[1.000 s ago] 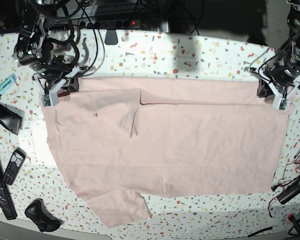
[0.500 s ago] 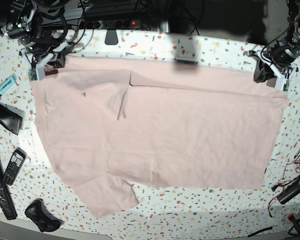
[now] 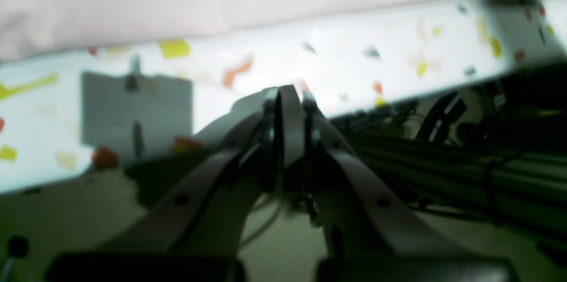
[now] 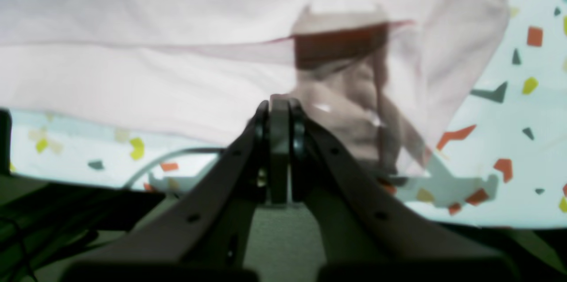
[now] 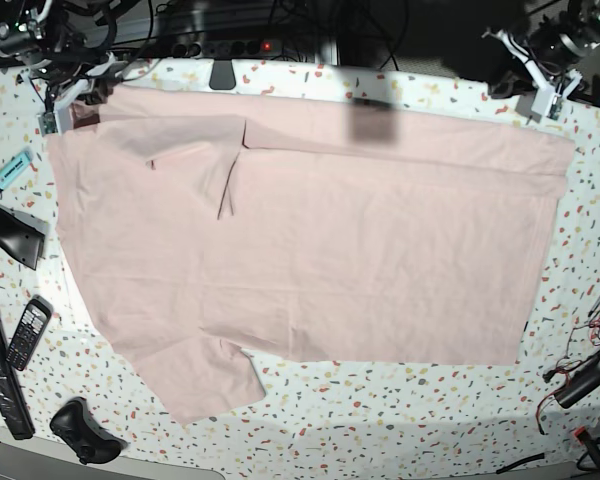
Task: Fold the T-shirt properly
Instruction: 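Pull the held edge with both grippers away from the hem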
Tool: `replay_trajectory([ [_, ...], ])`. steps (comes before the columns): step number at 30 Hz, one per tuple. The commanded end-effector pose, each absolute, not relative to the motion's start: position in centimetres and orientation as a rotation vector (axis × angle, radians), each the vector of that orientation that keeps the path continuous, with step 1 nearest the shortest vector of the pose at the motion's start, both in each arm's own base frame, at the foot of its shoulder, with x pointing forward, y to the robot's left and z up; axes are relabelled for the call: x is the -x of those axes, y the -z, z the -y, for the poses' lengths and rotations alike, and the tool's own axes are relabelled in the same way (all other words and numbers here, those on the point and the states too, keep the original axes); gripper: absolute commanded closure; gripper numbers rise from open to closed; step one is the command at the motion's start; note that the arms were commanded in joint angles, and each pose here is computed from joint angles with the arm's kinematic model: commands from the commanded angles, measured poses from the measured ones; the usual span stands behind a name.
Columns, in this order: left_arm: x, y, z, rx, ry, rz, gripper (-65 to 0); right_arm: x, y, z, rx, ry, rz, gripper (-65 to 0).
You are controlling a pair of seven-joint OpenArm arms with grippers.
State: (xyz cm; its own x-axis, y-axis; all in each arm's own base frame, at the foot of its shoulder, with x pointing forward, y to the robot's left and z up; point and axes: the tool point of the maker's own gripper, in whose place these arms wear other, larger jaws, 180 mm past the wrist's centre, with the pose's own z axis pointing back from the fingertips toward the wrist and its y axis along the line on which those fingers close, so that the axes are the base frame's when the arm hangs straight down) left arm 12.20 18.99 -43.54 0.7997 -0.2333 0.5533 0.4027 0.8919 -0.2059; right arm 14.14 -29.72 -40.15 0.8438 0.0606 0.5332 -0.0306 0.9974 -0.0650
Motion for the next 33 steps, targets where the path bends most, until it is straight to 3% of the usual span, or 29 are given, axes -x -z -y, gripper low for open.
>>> replay_trajectory([
  [1, -10.9, 43.8, -19.5, 0.291, 0.386, 0.478, 0.0, -15.1, 38.9, 30.0, 0.056, -0.066, 0.611, 0.0],
  [9, -21.1, 34.2, -21.5, 0.193, 0.342, 0.858, 0.0, -16.2, 38.0, 29.8, 0.009, -0.062, 0.653, 0.0],
  [13, -23.6, 33.3, -22.3, 0.171, 0.329, 0.91, 0.0, -16.1, 38.1, 29.8, 0.01, -0.062, 0.645, 0.0],
  [22, -22.9, 39.7, -26.0, 0.167, 0.156, 0.778, 0.0, -16.0, 38.1, 29.8, 0.009, -0.061, 0.642, 0.0],
  [33, -16.0, 43.7, -25.9, 0.2, 0.17, 0.569, 0.0, -15.5, 38.4, 29.4, -0.004, -0.094, 0.611, 0.0],
])
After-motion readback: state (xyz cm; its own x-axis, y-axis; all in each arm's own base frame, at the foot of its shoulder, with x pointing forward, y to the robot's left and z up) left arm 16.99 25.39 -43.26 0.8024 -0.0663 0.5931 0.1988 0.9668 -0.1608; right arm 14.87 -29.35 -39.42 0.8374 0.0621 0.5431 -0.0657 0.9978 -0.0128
